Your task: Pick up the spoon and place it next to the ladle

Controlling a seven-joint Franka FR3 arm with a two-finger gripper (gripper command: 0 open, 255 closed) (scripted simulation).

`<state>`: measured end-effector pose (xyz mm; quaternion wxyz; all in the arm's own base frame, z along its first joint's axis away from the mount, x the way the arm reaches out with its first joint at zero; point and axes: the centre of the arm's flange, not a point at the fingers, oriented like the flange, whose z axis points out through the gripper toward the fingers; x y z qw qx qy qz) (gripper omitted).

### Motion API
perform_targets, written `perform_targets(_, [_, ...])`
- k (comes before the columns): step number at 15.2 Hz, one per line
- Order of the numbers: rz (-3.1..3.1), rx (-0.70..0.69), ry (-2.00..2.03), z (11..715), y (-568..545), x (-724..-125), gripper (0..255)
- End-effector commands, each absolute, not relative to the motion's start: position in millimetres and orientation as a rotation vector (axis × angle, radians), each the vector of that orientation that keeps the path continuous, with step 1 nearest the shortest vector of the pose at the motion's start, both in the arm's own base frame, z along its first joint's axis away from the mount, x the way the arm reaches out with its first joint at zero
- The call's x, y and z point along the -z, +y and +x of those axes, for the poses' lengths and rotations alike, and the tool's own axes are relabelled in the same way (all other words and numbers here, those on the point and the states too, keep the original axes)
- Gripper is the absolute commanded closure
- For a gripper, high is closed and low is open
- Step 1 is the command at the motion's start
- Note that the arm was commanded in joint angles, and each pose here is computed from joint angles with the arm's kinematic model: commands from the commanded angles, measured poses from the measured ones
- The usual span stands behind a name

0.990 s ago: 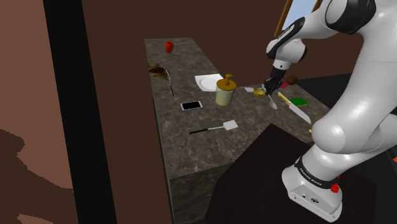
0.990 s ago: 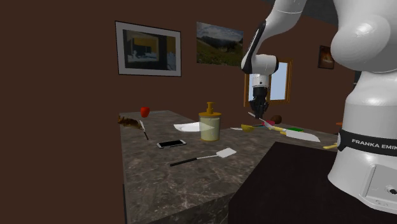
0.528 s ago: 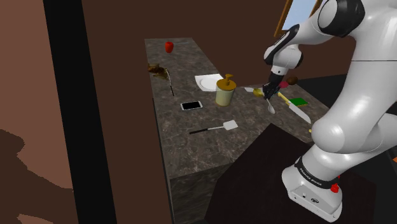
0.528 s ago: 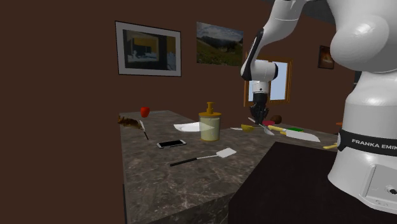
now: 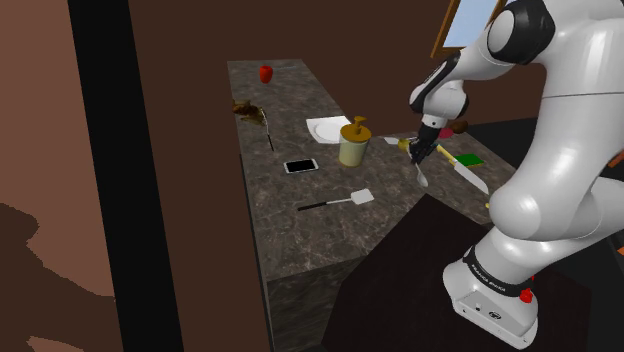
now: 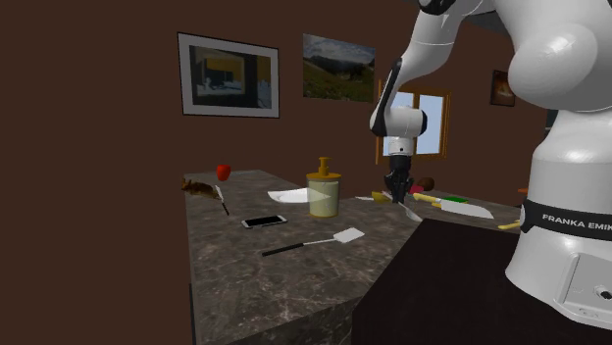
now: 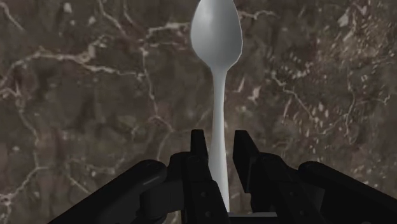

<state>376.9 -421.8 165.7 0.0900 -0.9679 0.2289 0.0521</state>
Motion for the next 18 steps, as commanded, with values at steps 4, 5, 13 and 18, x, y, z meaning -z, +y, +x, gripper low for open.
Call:
perform_targets(4, [-2.878,-0.155,0.681,377.2,-423.2,-139.1,255])
perform_targets(5, [-2.878,-0.155,0.681,377.2,-423.2,-136.8,255])
perform_targets(13, [-2.878,-0.155,0.681,377.1,-423.2,-136.9,0])
perform_targets(18, [-2.878,-0.155,0.681,377.1,-423.2,-136.9,0])
